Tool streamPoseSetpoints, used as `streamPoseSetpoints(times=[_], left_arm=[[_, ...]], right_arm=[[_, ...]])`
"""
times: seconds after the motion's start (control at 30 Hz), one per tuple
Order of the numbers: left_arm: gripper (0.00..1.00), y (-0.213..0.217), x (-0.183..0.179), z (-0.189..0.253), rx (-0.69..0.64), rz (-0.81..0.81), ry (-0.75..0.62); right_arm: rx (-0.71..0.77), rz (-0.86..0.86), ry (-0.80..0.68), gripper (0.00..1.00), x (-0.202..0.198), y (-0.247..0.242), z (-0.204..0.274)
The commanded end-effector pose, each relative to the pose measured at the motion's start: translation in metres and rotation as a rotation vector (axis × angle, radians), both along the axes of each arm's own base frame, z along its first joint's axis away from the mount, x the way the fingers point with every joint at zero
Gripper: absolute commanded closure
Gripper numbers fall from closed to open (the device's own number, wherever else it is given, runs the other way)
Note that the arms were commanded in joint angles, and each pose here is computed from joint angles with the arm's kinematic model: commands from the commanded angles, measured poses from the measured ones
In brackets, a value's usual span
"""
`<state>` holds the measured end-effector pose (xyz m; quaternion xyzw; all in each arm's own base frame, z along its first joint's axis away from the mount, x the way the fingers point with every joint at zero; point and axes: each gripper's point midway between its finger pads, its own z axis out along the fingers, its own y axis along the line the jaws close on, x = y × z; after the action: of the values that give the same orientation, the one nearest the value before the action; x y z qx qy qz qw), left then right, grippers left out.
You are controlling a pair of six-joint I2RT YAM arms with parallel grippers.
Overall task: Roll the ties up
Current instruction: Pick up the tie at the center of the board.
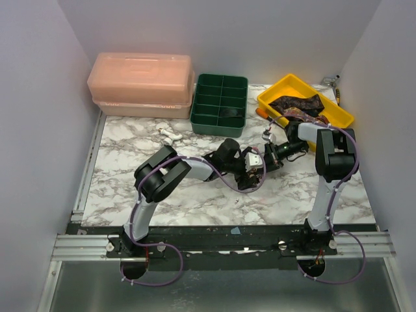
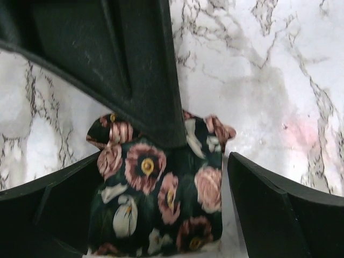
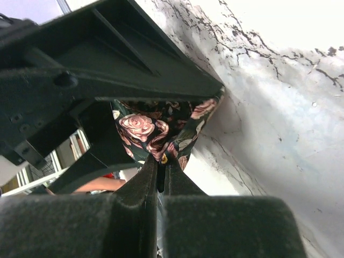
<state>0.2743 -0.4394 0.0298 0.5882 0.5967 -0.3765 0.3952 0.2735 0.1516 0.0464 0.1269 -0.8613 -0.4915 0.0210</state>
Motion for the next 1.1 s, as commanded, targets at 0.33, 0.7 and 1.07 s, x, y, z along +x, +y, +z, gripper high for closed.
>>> streamPoseSetpoints(times=[0.33, 0.7, 1.07], left_arm=[[0.74, 0.006, -0.002, -0.005, 0.029, 0.114, 0.030], [0.02, 0.047, -0.003, 0.086, -0.094, 0.157, 0.126], [0.02, 0.149, 0.026, 0.131, -0.122, 0.334, 0.282]], right_arm=[[-0.016, 0.043, -0.075, 0.99, -0.001, 0.001, 0.035], [-0.171, 0.109, -0.216, 0.99, 0.029, -0.020, 0.055], [-0.384, 0.123, -0.523, 0.99, 0.133, -0.043, 0.104]])
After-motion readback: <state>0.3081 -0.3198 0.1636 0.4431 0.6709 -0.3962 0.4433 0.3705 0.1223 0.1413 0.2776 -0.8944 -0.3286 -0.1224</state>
